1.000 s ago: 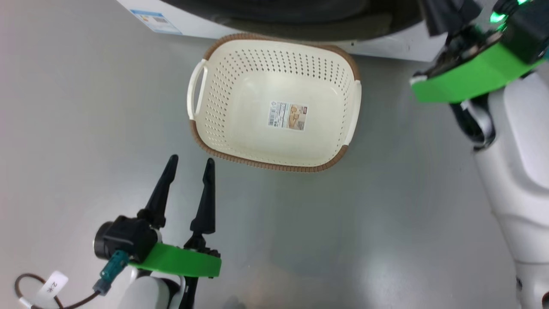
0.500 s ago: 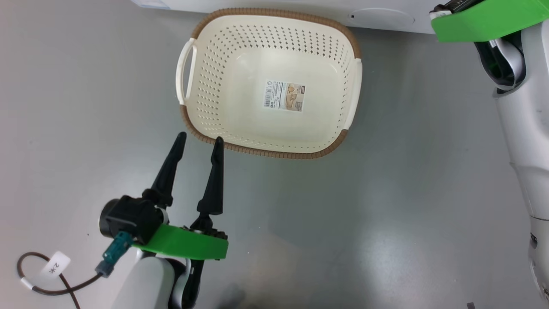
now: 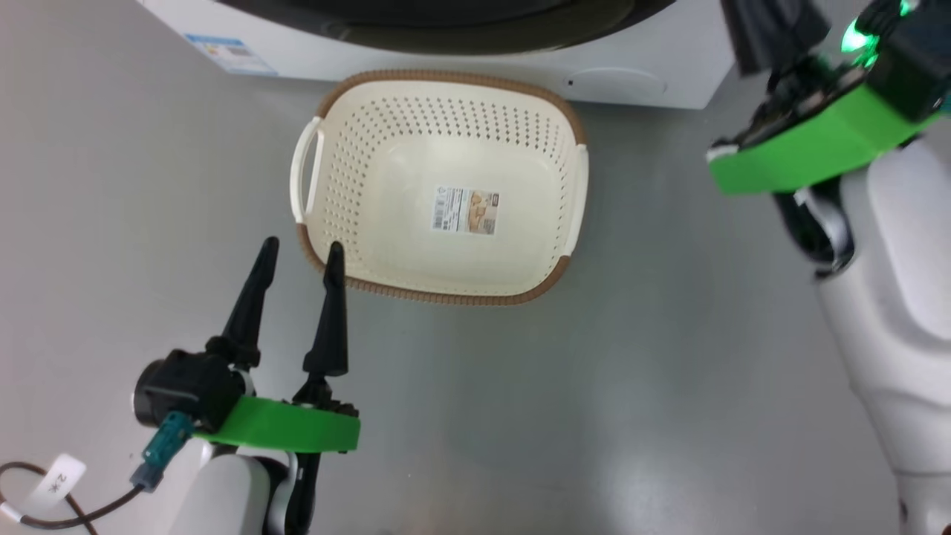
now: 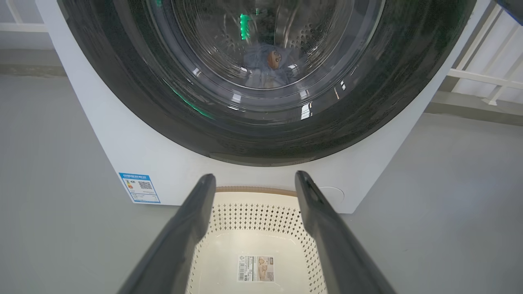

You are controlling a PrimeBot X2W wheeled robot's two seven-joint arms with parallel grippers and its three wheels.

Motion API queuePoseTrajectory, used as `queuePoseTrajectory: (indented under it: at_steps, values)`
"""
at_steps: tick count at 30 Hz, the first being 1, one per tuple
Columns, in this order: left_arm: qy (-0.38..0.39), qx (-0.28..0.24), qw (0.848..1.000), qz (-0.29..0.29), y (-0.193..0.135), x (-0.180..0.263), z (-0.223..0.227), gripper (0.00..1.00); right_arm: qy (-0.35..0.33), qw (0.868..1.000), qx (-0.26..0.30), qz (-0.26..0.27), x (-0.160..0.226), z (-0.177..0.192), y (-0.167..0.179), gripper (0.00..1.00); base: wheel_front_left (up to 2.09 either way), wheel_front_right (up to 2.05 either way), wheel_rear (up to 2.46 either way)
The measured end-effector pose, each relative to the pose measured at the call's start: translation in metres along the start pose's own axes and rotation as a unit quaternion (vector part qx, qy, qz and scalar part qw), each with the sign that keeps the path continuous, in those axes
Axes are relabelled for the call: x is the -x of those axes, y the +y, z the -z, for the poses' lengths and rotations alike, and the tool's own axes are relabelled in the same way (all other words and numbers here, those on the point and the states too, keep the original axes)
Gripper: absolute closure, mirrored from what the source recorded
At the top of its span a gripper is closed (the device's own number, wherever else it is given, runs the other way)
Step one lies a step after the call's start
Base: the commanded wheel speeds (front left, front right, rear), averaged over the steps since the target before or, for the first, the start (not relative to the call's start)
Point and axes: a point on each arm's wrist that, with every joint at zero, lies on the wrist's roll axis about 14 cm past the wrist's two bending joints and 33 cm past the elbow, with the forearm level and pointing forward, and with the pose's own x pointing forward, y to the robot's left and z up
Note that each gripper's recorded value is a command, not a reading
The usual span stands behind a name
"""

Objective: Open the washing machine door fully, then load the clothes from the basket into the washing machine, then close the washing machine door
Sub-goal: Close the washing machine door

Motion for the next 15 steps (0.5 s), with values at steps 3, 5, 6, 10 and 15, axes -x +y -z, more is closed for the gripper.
queuePoseTrajectory:
  at_steps: [3,5,6,10,15]
  values:
    - [-0.008,-0.006,1.0,0.003,-0.001,0.003,-0.006,0.0,0.011,1.0,-0.007,0.005,0.015,-0.001,0.004,1.0,0.0,0.0,0.0]
    - [-0.014,-0.009,1.0,0.003,0.0,0.005,-0.011,0.0,0.022,1.0,-0.006,0.008,0.027,-0.001,0.007,1.0,0.0,0.0,0.0]
    - [-0.014,-0.009,1.0,0.003,0.0,0.005,-0.011,0.0,0.022,1.0,-0.006,0.008,0.027,-0.001,0.007,0.96,0.0,0.0,0.0]
    - [-0.019,-0.013,1.0,0.008,-0.002,0.012,-0.015,0.0,0.044,0.998,-0.017,0.029,0.058,-0.001,0.013,0.77,0.0,0.0,0.0]
    - [-0.026,-0.013,0.999,0.014,-0.006,0.017,-0.02,0.0,0.056,0.997,-0.019,0.056,0.081,-0.006,0.009,0.0,0.0,0.0,0.0]
